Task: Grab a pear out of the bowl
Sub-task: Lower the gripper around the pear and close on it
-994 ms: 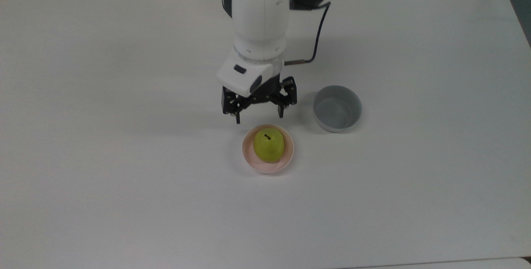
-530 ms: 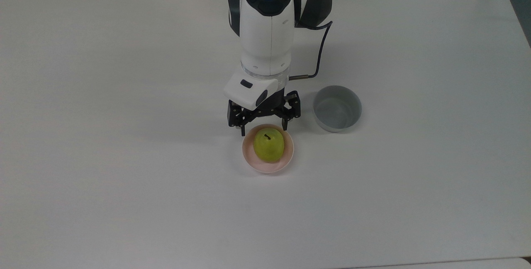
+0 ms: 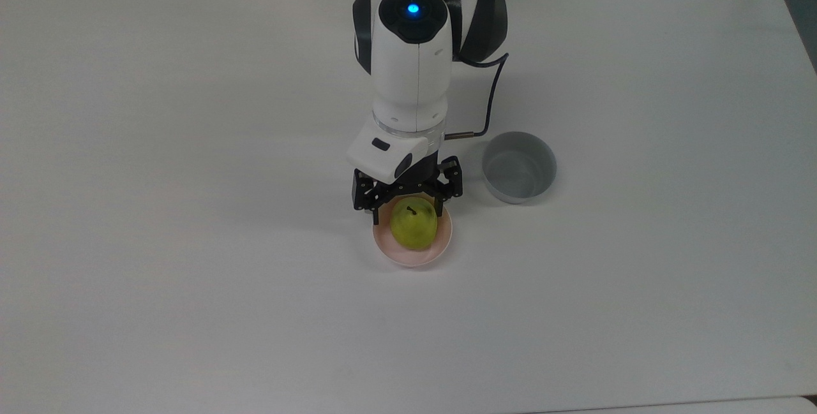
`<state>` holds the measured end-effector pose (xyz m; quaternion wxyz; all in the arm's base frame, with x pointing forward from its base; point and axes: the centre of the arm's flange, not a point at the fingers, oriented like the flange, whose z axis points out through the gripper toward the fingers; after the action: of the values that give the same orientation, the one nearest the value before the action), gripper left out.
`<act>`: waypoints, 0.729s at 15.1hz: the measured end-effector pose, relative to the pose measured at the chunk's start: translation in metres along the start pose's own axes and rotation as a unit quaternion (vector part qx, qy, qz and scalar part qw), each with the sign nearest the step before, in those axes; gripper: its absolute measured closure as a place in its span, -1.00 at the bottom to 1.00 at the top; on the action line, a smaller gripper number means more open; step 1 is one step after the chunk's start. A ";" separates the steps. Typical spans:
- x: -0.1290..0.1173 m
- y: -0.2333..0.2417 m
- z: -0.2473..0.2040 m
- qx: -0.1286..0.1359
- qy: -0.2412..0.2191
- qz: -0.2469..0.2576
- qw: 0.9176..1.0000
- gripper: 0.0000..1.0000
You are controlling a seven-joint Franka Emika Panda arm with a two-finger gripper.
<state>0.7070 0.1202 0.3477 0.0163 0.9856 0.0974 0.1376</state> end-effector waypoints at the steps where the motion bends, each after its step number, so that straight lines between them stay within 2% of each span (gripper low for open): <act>1: 0.000 0.000 0.003 0.000 0.003 0.005 1.000 -1.00; 6: -0.003 -0.002 0.017 -0.001 -0.003 0.012 1.000 -0.99; 9: -0.004 -0.003 0.021 -0.001 -0.006 0.012 1.000 -0.89; 11: -0.003 -0.006 0.020 0.000 -0.005 0.010 1.000 -0.52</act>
<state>0.7084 0.1250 0.3271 0.0157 0.9872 0.0876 0.1326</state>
